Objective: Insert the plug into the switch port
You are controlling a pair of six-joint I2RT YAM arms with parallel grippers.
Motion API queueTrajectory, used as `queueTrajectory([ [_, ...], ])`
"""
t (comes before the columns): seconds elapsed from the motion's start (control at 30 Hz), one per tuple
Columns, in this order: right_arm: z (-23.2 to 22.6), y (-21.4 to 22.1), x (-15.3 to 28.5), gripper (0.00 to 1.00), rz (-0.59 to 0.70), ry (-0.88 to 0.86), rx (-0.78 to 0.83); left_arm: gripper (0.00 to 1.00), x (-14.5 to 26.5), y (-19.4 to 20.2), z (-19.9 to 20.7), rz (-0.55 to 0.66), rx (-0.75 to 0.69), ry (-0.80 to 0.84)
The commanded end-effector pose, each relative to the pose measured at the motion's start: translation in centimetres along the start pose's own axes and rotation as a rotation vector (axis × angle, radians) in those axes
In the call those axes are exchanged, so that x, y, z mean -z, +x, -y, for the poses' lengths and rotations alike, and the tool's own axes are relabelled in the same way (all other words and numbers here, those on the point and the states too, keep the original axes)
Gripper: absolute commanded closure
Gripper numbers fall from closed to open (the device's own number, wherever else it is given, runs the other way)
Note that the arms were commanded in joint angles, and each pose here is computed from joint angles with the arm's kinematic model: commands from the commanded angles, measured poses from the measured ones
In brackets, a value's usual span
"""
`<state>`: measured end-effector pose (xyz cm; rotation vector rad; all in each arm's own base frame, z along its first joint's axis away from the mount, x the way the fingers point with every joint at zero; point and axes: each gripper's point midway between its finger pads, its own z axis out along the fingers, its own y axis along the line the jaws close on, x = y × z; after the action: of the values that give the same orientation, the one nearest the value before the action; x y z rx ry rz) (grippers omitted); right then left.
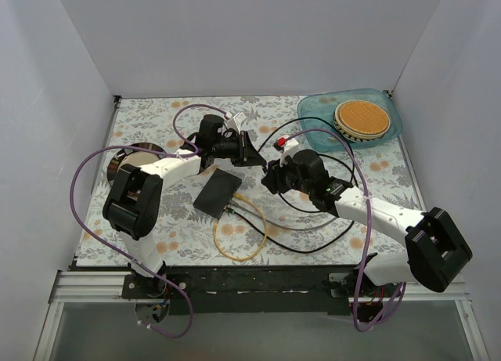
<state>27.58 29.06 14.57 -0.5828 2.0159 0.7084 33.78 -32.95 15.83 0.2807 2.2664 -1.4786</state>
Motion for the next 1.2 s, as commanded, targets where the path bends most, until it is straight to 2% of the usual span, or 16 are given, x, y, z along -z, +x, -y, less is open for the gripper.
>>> queueTrajectory([
  [0.0, -0.4, -3.6, 0.0, 0.54, 0.105, -0.011, -0.004, 1.00, 1.3, -1.0, 2.6, 0.038, -0.061, 0.036],
  [0.4, 0.2, -3.8, -1.1, 0.65, 0.104, -0.004, -0.008, 1.00, 1.4, -1.2, 2.9, 0.040, -0.067, 0.039],
  [0.43, 0.3, -3.8, -1.2, 0.68, 0.101, -0.002, -0.005, 1.00, 1.5, -1.2, 2.9, 0.041, -0.068, 0.039],
  [0.47, 0.4, -3.8, -1.3, 0.75, 0.100, 0.000, -0.004, 1.00, 1.5, -1.2, 2.9, 0.041, -0.068, 0.039],
  [0.53, 0.3, -3.8, -1.4, 0.84, 0.098, -0.010, 0.003, 1.00, 1.5, -1.2, 3.0, 0.042, -0.067, 0.040],
  [0.57, 0.4, -4.0, -1.3, 0.95, 0.102, -0.008, 0.003, 1.00, 1.5, -1.2, 3.0, 0.042, -0.069, 0.040],
  [0.6, 0.5, -4.1, -1.2, 0.98, 0.105, -0.001, 0.002, 1.00, 1.6, -1.2, 3.1, 0.044, -0.071, 0.042],
  [0.87, 0.9, -3.9, -0.9, 0.99, 0.110, 0.007, 0.002, 1.00, 1.6, -1.2, 3.1, 0.044, -0.070, 0.044],
  [0.93, 0.8, -3.9, -0.7, 0.90, 0.118, 0.002, 0.003, 1.00, 1.5, -1.2, 3.1, 0.042, -0.068, 0.045],
  [0.97, 0.8, -4.1, -0.6, 0.79, 0.130, -0.001, 0.005, 1.00, 1.5, -1.1, 3.0, 0.041, -0.068, 0.044],
  [1.07, 0.7, -4.4, -0.2, 0.67, 0.151, -0.005, 0.002, 1.00, 1.6, -1.1, 3.0, 0.042, -0.068, 0.044],
  [1.17, 0.6, -4.5, -0.3, 0.65, 0.152, -0.016, 0.001, 1.00, 1.6, -1.2, 3.1, 0.044, -0.070, 0.044],
])
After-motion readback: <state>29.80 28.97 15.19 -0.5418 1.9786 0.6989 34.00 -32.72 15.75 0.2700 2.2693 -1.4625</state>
